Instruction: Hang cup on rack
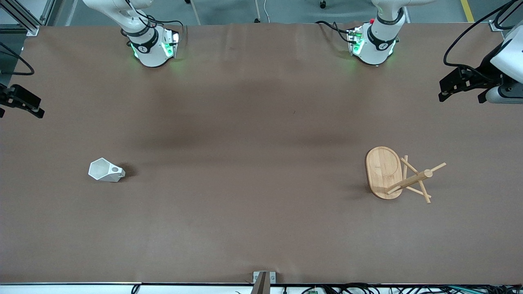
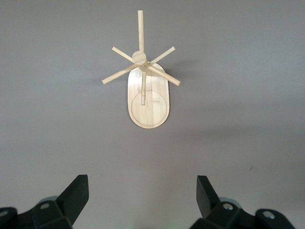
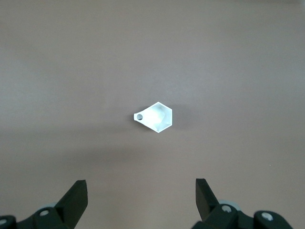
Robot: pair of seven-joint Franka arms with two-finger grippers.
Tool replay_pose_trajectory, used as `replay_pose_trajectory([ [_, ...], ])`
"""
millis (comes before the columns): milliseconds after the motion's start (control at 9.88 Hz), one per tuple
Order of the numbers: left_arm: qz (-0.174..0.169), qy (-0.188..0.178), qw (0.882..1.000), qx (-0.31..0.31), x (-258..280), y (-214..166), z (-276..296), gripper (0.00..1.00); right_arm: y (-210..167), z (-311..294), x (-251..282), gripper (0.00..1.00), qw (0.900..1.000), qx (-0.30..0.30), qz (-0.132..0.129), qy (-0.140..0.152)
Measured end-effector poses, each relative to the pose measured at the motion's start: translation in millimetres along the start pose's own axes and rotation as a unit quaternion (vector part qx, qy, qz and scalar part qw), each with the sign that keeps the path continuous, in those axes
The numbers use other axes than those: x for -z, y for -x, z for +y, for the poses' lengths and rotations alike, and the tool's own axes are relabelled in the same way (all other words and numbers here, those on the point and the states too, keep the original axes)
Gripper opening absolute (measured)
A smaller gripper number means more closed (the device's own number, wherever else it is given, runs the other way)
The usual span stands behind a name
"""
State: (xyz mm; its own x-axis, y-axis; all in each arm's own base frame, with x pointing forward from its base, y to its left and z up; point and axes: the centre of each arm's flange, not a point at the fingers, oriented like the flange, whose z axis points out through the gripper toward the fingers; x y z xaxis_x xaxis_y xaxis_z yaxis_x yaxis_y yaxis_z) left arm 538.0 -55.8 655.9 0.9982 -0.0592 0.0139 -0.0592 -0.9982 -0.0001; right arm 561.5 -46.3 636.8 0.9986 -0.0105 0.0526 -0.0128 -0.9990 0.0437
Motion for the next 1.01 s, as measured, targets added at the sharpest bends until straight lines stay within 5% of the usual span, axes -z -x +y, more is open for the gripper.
replay_pose_trajectory([
  [506,0.0,0.0,1.0,-0.001,0.0,0.0,-0.1,1.0,-38.1,20.0,-86.7,1.0,1.0,0.002,-0.019,0.005],
  [810,0.0,0.0,1.0,0.0,-0.1,0.0,-0.6,1.0,-56.2,42.4,-189.3,0.99,0.999,0.03,-0.006,0.011],
  [1012,-0.002,0.0,1.0,0.001,-0.5,0.4,-2.0,1.0,-56.1,60.3,-253.7,0.97,0.999,0.044,-0.022,0.009],
])
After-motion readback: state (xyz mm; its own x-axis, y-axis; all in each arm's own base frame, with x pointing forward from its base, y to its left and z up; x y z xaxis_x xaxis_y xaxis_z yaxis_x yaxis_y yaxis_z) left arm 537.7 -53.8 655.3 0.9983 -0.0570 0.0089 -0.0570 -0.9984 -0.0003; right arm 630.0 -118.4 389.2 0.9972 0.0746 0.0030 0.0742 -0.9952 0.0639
